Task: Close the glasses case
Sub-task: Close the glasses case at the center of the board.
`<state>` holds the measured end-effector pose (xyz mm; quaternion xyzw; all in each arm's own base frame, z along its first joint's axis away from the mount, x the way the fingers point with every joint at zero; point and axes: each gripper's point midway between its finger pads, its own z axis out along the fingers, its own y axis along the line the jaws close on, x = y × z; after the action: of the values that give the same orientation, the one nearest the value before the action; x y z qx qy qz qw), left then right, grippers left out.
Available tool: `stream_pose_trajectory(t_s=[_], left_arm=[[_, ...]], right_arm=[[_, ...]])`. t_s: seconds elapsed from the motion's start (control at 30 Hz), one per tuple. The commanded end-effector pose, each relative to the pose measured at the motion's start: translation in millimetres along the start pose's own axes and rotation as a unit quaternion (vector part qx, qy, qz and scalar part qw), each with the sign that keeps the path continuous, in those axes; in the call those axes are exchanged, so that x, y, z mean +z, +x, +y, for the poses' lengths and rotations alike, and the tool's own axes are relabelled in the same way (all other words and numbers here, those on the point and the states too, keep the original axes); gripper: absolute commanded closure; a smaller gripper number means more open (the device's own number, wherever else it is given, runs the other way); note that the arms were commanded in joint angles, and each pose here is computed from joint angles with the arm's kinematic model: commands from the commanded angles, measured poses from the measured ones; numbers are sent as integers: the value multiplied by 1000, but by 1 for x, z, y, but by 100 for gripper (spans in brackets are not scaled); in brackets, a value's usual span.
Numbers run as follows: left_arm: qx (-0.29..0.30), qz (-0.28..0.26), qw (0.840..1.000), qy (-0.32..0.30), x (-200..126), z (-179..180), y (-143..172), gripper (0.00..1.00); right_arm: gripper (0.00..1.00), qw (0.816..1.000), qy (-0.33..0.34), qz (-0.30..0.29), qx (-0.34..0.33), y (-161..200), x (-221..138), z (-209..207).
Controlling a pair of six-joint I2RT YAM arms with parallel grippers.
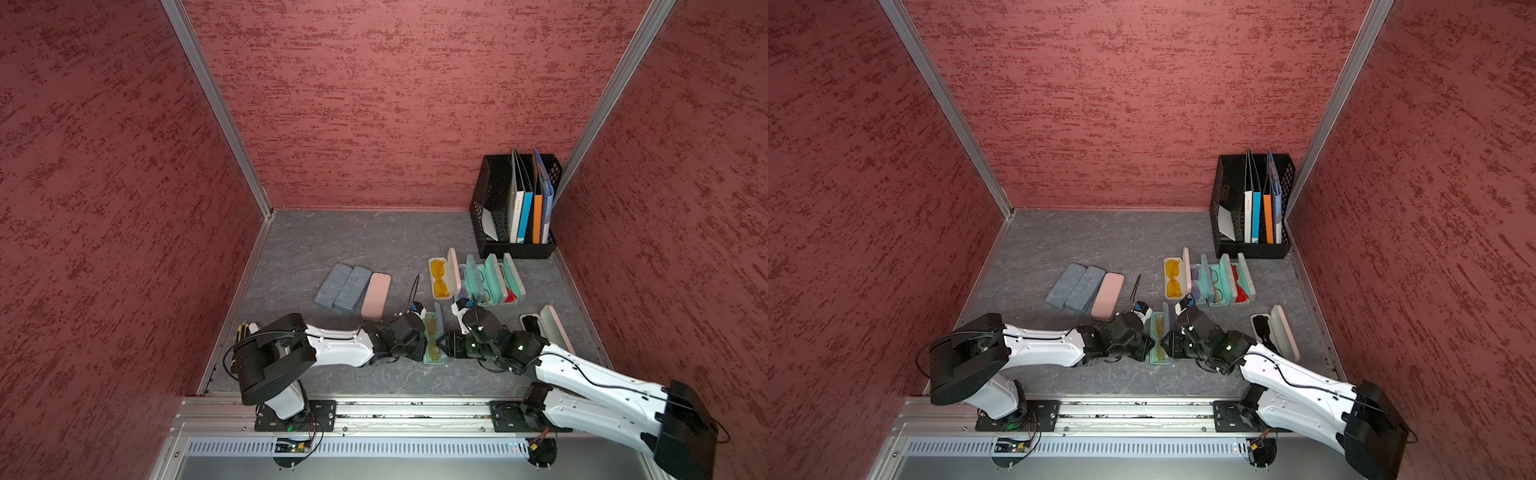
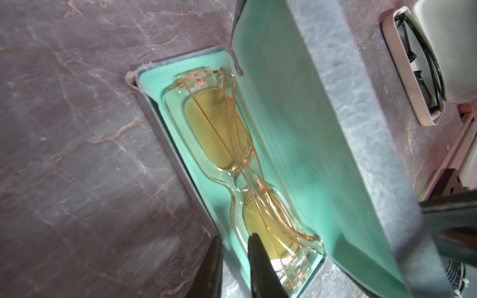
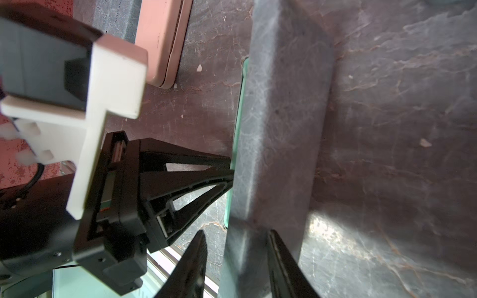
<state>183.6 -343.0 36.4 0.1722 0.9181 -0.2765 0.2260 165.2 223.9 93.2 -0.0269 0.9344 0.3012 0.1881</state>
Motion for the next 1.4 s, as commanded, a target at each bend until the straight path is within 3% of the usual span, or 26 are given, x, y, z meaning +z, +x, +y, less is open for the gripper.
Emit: stream_pose_trajectory(t_s=[0.0,0.9,1.37], left_arm=[[0,-16,1000,11,-1,-6,-5,80],[0,-19,1000,19,4,-6,-3,80],[-3,-48,998,26,-14,-6,-8,79]], right_arm=[[62,1000,-8,-19,-6,-9,1,5],[65,1000,-18,12,-1,2,30,2],[63,1000,-5,27,1,7,43,-3]])
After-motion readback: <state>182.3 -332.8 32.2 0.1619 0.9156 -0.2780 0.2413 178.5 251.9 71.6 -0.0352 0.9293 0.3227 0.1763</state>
